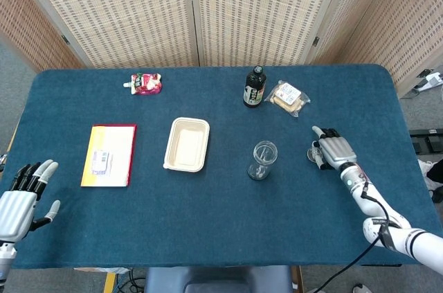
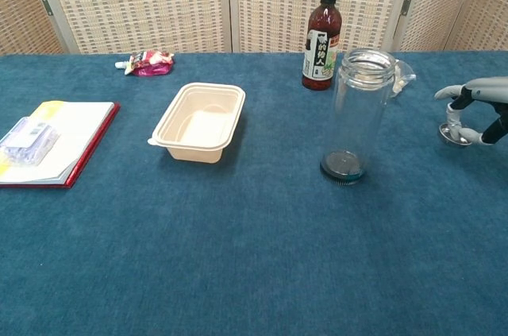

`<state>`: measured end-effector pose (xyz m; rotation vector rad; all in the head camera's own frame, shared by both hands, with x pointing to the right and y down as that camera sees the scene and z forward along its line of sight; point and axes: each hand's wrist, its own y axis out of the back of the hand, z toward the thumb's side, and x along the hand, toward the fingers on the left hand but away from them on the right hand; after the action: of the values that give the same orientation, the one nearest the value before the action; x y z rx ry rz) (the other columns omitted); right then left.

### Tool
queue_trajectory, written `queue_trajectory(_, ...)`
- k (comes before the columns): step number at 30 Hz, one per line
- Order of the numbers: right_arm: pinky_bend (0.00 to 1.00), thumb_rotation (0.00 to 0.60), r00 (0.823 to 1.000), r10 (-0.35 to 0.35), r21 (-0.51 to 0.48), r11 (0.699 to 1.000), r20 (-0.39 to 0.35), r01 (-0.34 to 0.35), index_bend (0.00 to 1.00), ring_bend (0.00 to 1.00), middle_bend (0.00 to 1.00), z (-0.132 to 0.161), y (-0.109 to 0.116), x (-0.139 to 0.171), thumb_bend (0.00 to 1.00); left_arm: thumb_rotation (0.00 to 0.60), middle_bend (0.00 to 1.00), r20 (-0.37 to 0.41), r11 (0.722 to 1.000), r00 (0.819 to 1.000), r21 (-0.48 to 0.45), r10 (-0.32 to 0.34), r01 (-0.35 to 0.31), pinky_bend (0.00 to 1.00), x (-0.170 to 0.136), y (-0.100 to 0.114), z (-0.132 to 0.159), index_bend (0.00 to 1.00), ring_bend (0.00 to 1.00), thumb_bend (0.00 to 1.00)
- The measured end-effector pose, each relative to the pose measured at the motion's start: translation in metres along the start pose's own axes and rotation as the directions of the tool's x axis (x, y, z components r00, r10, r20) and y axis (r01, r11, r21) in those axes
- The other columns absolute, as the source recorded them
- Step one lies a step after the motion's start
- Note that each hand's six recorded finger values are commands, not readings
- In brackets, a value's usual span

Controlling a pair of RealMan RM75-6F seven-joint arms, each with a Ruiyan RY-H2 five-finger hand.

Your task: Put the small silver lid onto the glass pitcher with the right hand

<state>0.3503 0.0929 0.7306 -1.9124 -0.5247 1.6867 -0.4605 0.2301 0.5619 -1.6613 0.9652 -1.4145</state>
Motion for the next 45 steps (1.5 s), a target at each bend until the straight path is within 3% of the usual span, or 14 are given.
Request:
queue_trajectory(12, 0.0, 0.6, 0.995, -0.064, 0.075, 0.995, -0.079, 0.07, 0.57, 0.0, 0.0, 0.031, 0.036, 0.035, 0.61, 0.6, 0.05, 0.015, 1.0, 1.0, 0.014, -0.002, 0.002, 0.0, -0.002, -0.002, 0.005, 0.0, 0.0, 0.37)
queue_trajectory(19, 0.0, 0.6, 0.984, -0.127, 0.123, 0.982, -0.127, 0.143, 0.57, 0.0, 0.0, 0.063, 0.07, 0.07, 0.61, 0.6, 0.05, 0.024, 1.0, 1.0, 0.012, -0.004, 0.003, 0.0, -0.004, -0.003, 0.009, 0.0, 0.0, 0.38)
queue_trajectory(29, 0.0, 0.6, 0.961, -0.215, 0.111, 0.965, -0.175, 0.236, 0.57, 0.0, 0.0, 0.102, 0.12, 0.095, 0.61, 0.6, 0.05, 0.022, 1.0, 1.0, 0.005, -0.002, 0.002, 0.0, -0.003, -0.002, 0.007, 0.0, 0.0, 0.37)
queue_trajectory(45, 0.0, 0.6, 0.946, -0.203, 0.139, 0.96, -0.254, 0.244, 0.57, 0.0, 0.0, 0.15, 0.125, 0.094, 0.61, 0.6, 0.05, 0.028, 1.0, 0.999, -0.014, 0.016, -0.016, 0.0, -0.007, 0.005, 0.006, 0.0, 0.0, 0.37)
